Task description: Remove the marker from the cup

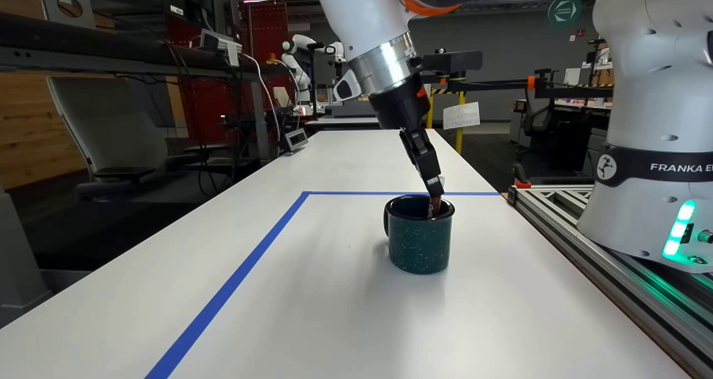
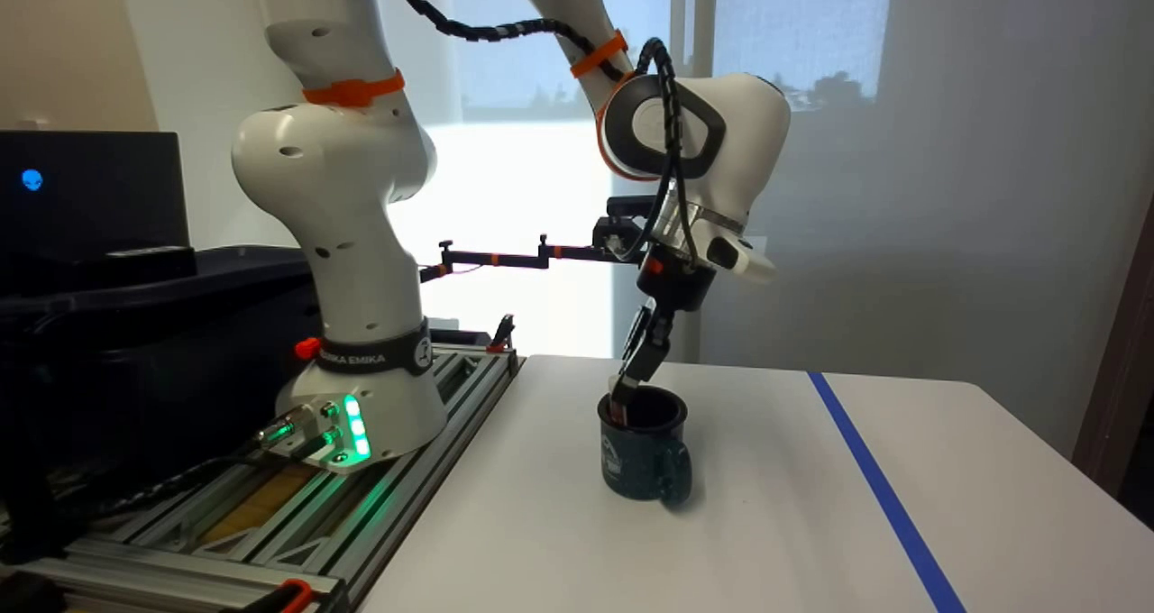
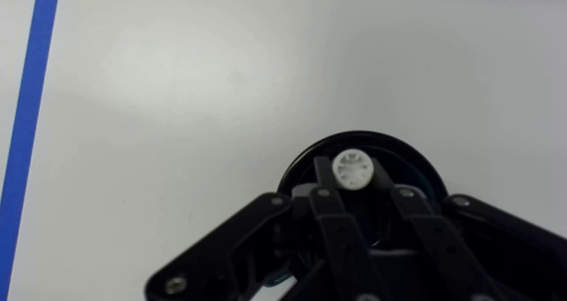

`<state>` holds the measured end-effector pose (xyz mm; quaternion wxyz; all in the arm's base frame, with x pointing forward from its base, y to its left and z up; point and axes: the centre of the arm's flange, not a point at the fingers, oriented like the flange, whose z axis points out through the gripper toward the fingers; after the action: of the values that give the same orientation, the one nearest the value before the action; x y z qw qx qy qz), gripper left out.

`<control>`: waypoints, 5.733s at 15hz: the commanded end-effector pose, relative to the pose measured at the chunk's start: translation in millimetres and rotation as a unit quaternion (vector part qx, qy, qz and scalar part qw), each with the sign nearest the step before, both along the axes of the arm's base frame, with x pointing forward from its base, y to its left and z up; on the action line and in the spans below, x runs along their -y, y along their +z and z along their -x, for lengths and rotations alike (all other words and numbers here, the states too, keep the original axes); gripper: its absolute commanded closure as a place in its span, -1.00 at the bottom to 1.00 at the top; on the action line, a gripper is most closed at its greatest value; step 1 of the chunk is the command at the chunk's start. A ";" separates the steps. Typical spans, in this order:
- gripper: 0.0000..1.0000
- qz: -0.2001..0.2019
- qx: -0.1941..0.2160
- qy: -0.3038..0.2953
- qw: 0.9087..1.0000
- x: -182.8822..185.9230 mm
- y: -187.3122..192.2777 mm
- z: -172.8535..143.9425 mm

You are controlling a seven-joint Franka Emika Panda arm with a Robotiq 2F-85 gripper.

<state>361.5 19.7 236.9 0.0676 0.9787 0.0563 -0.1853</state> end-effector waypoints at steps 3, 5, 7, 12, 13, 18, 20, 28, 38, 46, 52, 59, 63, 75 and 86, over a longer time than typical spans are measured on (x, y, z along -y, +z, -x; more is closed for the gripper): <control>0.89 0.002 -0.020 0.001 1.000 -6.4 24.5 4.2; 0.89 -0.001 -0.029 -0.002 1.000 -8.0 40.4 3.5; 0.89 -0.001 -0.036 -0.008 0.999 -9.8 60.6 0.1; 0.89 0.003 -0.001 -0.023 1.000 -0.6 112.7 -9.5; 0.89 0.003 0.016 -0.024 1.000 3.5 122.2 -9.0; 0.89 0.030 0.107 -0.040 0.993 28.8 132.7 -18.5; 0.89 0.039 0.146 -0.051 0.987 39.3 129.3 -25.7; 0.89 0.013 0.234 -0.078 0.969 81.4 91.5 -27.1; 0.89 -0.033 0.231 -0.056 0.971 124.2 36.0 -0.8; 0.89 -0.035 0.285 0.024 0.958 124.7 -28.7 -1.5; 0.89 -0.041 0.265 0.010 0.963 121.2 -64.7 8.8; 0.89 -0.031 0.189 -0.015 0.981 117.5 -66.3 10.1; 0.08 -0.019 0.163 -0.022 0.986 108.6 -55.5 3.2; -1.00 0.007 0.063 -0.011 0.998 83.7 43.9 -11.3; -1.00 0.025 0.056 -0.019 0.998 55.9 115.2 -35.0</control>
<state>396.5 -36.2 352.2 0.0918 0.9864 0.0293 -0.1331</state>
